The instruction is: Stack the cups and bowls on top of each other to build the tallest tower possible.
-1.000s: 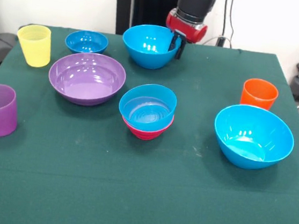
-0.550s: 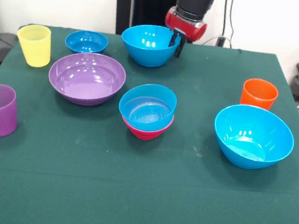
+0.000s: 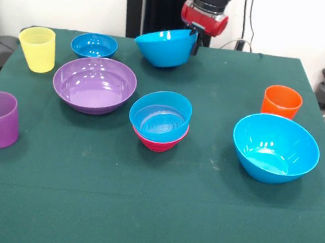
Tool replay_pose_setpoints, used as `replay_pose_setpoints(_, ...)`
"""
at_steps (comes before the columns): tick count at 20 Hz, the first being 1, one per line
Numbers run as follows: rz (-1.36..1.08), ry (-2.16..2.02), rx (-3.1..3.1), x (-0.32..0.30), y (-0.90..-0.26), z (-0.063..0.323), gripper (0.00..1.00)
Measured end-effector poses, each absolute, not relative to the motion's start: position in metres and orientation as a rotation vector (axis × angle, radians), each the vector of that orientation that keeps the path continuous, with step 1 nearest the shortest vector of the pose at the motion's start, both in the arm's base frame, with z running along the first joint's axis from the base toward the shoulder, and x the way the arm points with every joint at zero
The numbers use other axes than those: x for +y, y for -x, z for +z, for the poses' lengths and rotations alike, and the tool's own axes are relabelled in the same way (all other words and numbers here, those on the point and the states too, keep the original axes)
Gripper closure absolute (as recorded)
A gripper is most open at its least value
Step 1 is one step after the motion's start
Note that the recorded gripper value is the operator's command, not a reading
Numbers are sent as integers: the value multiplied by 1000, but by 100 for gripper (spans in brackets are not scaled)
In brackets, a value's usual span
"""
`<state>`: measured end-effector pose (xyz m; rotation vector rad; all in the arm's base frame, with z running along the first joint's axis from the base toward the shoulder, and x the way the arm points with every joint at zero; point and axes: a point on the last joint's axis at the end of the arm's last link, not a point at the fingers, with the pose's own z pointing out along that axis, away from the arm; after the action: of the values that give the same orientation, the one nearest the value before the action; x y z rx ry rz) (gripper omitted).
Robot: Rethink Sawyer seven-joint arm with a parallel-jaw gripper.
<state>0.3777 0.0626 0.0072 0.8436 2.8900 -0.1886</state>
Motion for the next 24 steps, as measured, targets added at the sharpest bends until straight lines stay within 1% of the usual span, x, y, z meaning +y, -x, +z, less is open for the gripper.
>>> replay_pose_setpoints(6,-170,-861,2925,60,-396,36,100)
replay_pose_setpoints(15,-144,-877,2959,55,-430,57,100)
replay_pose_setpoints(24,-107,-906,2985,50,-480,84,100)
